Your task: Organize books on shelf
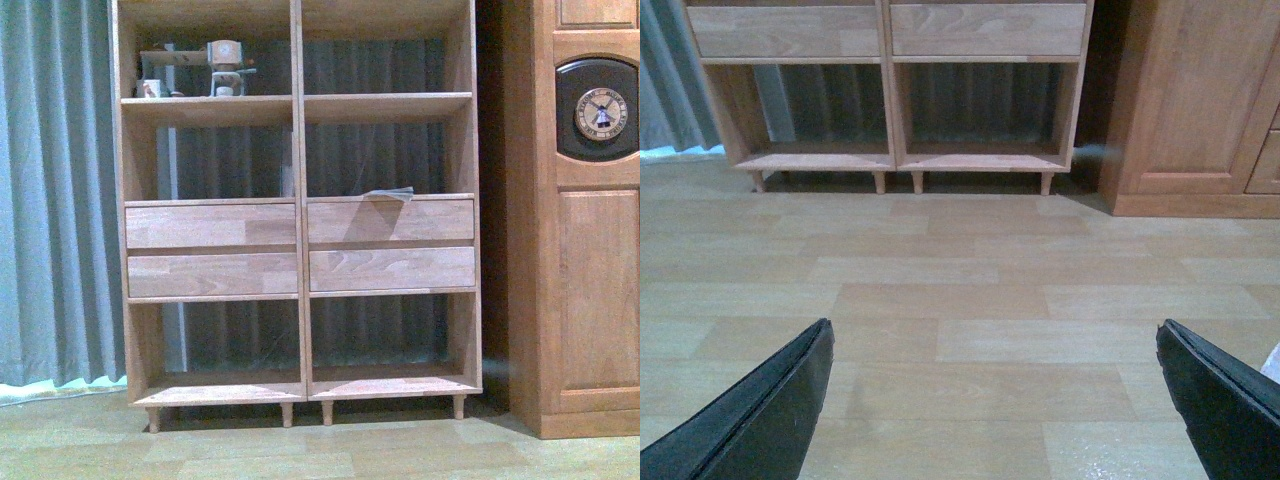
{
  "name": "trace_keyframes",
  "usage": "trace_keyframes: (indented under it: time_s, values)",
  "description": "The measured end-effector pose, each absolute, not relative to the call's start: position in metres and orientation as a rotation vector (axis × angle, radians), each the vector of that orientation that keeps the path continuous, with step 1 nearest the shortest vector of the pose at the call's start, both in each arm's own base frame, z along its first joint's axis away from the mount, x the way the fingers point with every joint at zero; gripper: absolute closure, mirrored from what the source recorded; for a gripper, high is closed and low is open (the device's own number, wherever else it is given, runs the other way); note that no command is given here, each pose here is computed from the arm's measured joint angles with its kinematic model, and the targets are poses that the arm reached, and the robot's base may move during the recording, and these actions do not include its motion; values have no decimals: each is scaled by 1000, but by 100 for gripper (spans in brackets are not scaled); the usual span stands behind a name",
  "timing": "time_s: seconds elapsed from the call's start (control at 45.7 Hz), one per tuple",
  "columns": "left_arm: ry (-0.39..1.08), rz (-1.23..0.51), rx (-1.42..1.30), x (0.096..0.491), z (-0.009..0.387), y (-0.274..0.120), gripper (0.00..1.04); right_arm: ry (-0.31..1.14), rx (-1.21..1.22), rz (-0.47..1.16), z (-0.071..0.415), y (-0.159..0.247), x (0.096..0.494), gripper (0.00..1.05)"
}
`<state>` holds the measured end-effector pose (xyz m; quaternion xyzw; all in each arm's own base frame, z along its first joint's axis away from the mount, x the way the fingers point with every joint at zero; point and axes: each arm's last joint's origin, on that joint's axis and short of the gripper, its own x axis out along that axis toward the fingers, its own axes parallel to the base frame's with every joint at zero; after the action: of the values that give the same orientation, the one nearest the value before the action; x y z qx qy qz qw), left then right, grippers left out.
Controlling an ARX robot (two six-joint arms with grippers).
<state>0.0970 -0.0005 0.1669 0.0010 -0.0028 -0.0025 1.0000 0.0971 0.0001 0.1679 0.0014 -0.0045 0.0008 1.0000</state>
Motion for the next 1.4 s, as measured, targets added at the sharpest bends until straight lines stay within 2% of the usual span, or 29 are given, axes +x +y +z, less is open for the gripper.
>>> trace_keyframes:
  time_s: [1.401]
  values:
    - [-6,-5,2,97,167,0,7,-9,3,2,168,0,97,7]
